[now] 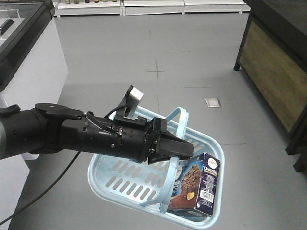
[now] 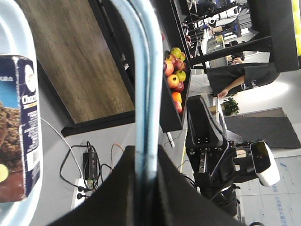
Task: Left arm holds basket, right arm returns cookies
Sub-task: 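Drive forward toward the drink shelves holding the basket in the left gripper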
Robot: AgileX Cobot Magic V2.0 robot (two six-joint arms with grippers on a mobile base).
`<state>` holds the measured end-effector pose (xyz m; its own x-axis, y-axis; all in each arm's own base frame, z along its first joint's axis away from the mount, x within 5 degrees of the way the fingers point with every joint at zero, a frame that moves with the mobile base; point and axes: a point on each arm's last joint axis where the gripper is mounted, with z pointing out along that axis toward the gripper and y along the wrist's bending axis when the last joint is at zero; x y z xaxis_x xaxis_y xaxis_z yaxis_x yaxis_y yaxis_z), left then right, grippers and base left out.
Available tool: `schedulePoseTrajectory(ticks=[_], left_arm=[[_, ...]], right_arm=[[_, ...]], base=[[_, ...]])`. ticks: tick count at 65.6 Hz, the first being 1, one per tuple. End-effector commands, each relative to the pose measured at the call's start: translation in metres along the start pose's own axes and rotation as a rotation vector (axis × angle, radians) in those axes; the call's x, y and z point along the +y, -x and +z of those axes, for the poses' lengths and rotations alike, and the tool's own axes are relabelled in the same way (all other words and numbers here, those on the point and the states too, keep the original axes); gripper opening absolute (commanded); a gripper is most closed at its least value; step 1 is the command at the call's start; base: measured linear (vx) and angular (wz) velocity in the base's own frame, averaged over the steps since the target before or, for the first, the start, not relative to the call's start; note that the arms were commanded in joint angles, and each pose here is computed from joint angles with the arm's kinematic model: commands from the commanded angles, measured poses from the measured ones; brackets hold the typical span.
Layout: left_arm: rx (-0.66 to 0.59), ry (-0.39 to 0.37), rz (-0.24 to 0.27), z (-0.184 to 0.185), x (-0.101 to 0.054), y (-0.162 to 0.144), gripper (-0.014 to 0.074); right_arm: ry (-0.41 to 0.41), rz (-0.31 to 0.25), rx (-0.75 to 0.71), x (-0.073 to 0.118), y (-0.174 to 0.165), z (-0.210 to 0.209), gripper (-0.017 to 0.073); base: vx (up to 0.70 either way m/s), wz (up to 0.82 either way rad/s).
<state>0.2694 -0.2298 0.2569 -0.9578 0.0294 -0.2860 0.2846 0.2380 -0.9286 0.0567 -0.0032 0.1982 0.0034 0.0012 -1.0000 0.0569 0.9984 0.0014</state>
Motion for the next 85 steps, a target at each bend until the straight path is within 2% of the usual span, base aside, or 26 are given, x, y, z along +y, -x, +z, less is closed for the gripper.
schedulePoseTrajectory(ticks=[1, 85], left_arm=[[-0.059, -0.150, 0.015, -0.0101, -0.0358, 0.0060, -0.0003], [-0.062, -0.147, 0.015, -0.0103, -0.0355, 0.0064, -0.0003]], right_arm=[[-0.002, -0.011, -0.070, -0.0001, 0.0014, -0.0005, -0.0006], [-0.002, -0.011, -0.070, -0.0001, 0.0014, -0.0005, -0.0006]], base=[[0.39, 0.01], [0.44, 0.06]])
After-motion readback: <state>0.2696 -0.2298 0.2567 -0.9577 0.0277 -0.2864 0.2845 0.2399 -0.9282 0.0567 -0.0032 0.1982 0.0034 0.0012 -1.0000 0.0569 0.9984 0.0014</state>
